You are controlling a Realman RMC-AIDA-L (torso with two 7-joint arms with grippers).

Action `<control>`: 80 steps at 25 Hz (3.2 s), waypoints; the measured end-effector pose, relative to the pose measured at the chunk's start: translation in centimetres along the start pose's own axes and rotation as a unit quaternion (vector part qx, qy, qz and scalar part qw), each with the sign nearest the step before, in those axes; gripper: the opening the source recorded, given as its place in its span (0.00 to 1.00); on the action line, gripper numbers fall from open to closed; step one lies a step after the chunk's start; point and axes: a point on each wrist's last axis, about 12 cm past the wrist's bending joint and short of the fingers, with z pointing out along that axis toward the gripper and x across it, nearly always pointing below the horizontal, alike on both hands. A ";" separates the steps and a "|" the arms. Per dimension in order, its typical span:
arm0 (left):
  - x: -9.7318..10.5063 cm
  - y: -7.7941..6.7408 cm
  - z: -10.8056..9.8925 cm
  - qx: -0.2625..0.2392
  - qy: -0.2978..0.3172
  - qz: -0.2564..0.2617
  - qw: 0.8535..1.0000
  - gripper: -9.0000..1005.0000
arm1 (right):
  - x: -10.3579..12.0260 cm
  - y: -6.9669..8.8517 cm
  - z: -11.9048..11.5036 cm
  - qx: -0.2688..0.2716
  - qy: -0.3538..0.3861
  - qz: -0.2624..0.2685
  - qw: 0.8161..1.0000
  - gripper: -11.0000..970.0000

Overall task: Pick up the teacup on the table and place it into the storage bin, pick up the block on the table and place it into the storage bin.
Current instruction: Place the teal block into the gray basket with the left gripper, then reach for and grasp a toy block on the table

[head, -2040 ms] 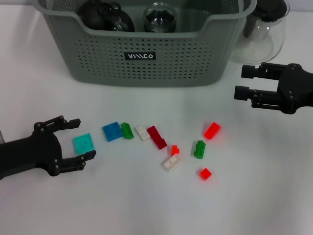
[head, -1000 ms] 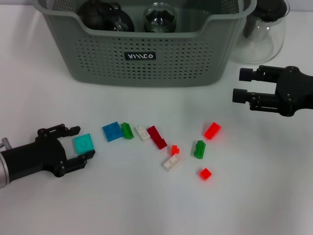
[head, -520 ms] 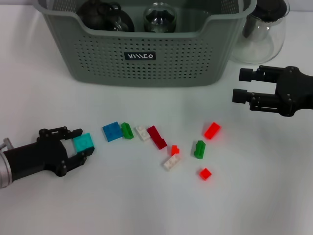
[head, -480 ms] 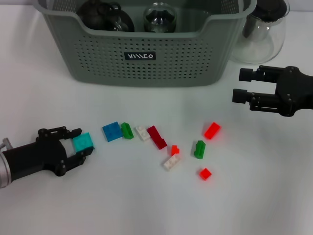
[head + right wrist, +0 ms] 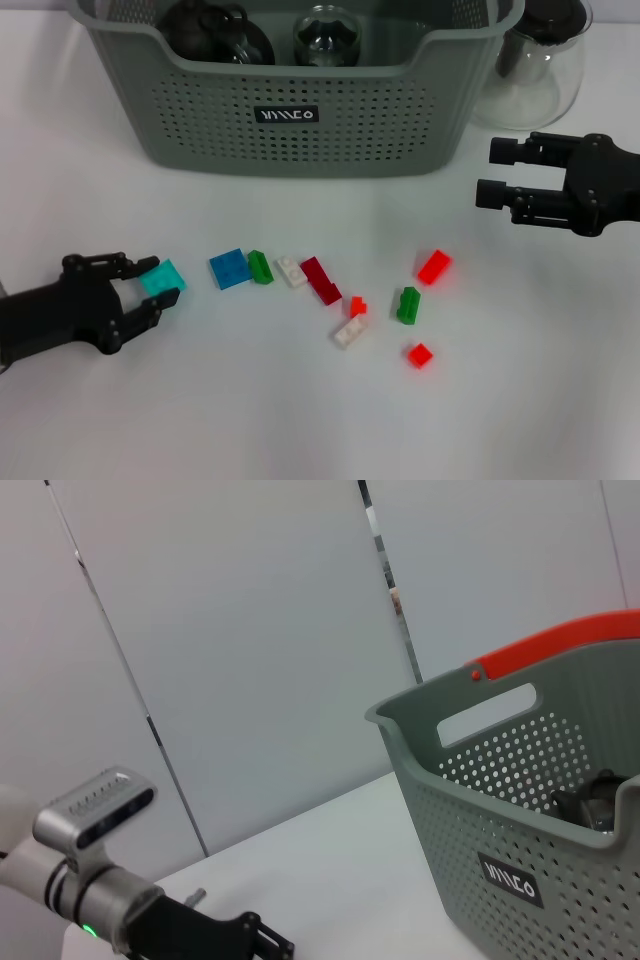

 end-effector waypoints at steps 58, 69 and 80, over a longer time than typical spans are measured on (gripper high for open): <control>-25.0 7.0 -1.9 0.058 -0.262 -0.096 0.958 0.59 | 0.1 -0.2 0.1 0.001 0.004 0.003 1.000 0.75; -10.8 3.2 -3.2 0.042 -0.166 0.006 0.985 0.59 | 0.2 -0.2 0.0 0.005 0.002 0.005 1.000 0.75; -2.7 0.3 3.4 0.044 -0.044 0.029 0.998 0.58 | 0.8 0.0 -0.3 0.006 0.002 0.015 1.000 0.75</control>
